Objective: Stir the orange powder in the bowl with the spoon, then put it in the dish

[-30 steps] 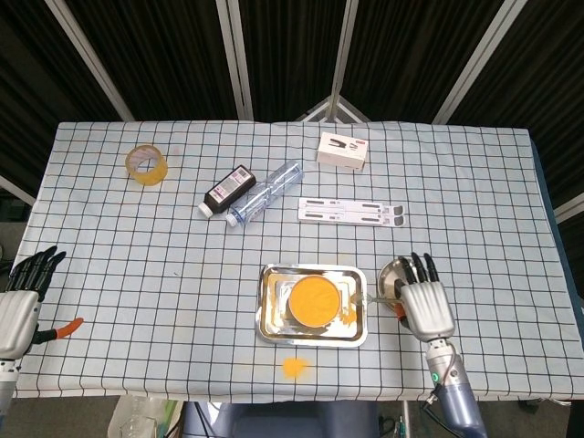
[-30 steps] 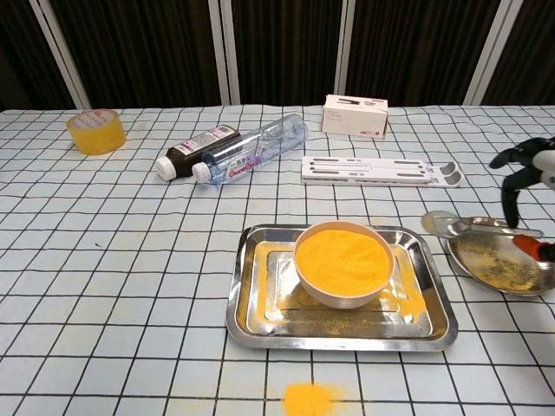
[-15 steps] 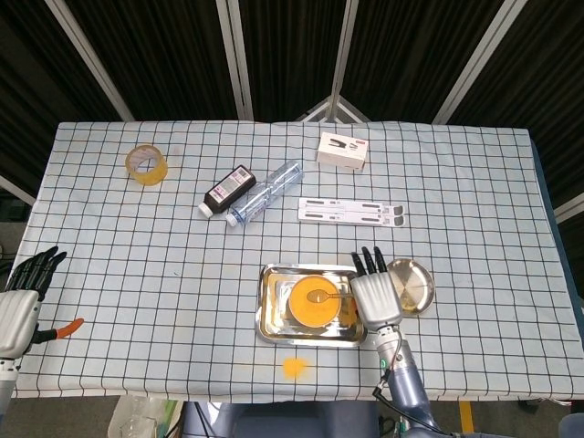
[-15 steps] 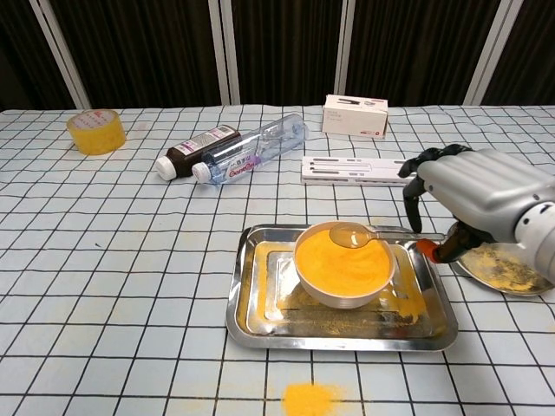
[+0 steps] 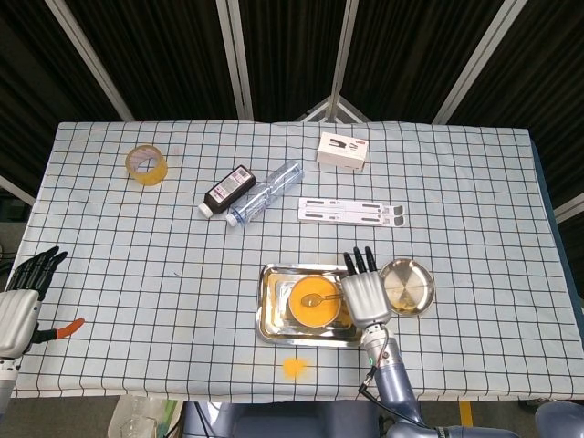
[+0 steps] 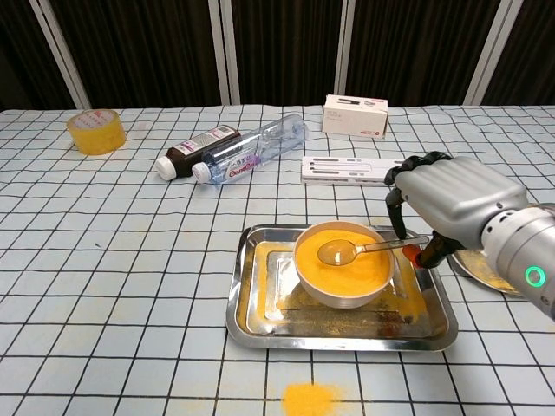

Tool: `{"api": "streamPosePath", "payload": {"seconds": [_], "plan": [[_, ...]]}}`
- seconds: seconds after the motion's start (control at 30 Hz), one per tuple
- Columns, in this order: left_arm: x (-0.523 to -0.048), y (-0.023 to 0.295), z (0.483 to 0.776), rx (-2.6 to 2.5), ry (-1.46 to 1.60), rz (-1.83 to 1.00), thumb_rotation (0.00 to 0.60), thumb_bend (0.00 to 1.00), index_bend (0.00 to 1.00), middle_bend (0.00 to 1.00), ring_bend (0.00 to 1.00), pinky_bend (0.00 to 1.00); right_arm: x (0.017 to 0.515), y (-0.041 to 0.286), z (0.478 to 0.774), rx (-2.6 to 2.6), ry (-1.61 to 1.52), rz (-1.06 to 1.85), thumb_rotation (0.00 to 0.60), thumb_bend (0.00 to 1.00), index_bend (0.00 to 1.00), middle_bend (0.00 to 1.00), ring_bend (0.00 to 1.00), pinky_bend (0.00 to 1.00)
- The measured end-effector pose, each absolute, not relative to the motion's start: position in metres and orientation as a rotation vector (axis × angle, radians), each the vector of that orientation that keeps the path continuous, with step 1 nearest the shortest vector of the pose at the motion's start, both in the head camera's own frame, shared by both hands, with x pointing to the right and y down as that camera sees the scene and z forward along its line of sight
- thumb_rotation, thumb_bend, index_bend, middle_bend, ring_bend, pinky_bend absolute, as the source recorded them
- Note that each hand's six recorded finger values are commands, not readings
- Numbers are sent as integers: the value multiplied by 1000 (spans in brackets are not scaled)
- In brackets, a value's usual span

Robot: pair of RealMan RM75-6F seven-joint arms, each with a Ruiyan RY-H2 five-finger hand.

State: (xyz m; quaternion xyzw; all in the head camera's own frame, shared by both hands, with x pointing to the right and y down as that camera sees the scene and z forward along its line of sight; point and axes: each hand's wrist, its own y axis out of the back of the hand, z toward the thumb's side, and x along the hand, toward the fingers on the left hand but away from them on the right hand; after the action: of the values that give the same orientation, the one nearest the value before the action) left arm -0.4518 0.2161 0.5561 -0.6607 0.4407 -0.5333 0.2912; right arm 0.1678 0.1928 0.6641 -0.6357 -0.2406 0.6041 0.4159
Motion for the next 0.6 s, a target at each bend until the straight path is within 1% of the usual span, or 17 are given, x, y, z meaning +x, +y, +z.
{"api": "streamPosePath", "payload": {"seconds": [0.4, 0.53, 0.6], "plan": [[-451, 216, 556, -1760, 1174, -1423, 600, 4, 0, 0, 0, 0, 182, 194, 659, -1542, -581, 1548, 600, 460, 619, 154, 0, 0], [-450, 216, 556, -1758, 1175, -1422, 600, 4, 0, 0, 0, 0, 185, 194, 656, -1538, -585, 1549, 600, 460, 548, 154, 0, 0], [-450, 216, 557, -1758, 1174, -1424, 600, 4, 0, 0, 0, 0, 186, 195, 655, -1534, -583, 1550, 600, 460, 540, 154, 0, 0]]}}
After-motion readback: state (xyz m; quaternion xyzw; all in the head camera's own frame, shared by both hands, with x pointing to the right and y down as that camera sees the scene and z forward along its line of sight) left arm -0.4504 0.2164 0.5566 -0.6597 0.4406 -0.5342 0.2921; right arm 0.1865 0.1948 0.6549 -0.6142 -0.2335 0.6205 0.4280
